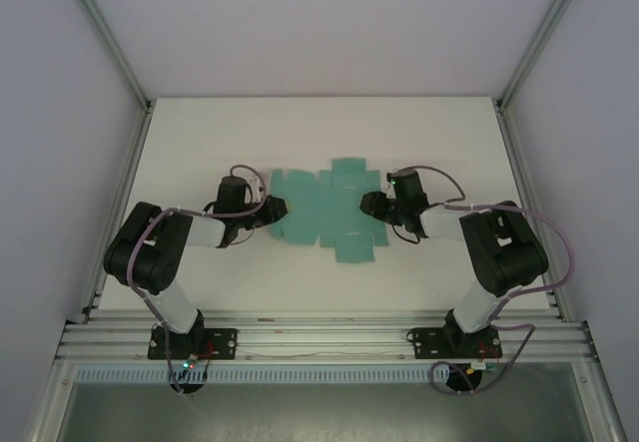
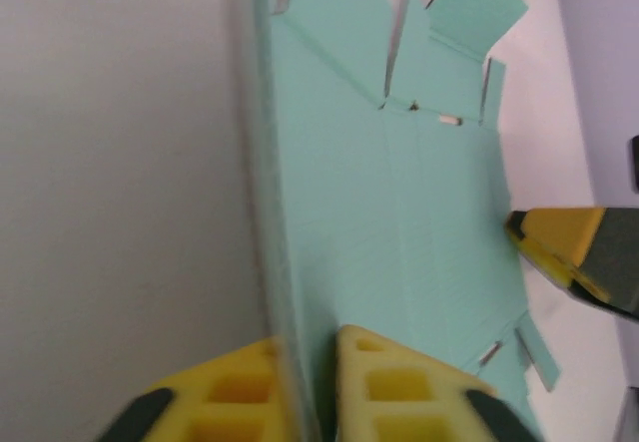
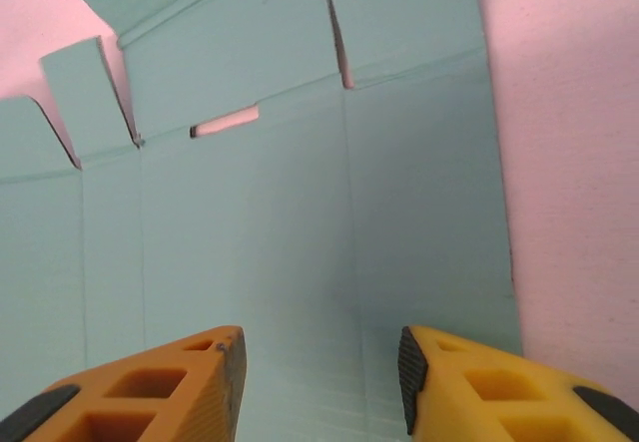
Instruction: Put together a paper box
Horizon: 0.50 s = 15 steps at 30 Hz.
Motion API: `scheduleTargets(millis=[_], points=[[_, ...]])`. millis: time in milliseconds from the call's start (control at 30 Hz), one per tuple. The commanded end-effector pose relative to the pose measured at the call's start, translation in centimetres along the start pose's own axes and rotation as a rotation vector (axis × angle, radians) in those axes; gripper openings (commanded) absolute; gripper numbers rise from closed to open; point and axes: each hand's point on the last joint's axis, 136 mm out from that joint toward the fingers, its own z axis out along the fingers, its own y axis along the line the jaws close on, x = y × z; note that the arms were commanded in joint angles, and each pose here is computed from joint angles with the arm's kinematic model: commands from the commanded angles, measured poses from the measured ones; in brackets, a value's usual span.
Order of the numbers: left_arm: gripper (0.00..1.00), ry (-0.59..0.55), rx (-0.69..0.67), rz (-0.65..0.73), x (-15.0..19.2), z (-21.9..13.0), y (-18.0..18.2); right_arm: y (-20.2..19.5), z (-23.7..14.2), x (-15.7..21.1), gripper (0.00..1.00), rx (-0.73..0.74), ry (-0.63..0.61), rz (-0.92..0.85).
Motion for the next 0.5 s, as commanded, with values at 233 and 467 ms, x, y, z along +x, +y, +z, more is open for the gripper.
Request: scheduleTargets(millis=[233,467], points=[[0.0,-0.154,0.232,0.086,-4.9,-3.7,-8.5,1.2,-7.7,-2.4,0.66,0.053,0.002,-0.032],[0.0,-0.189,0.379,0.113,-5.7,-8.4,-14.2,4.4,-14.1,-3.6,0.86,-0.146,-0.116,-0.119]])
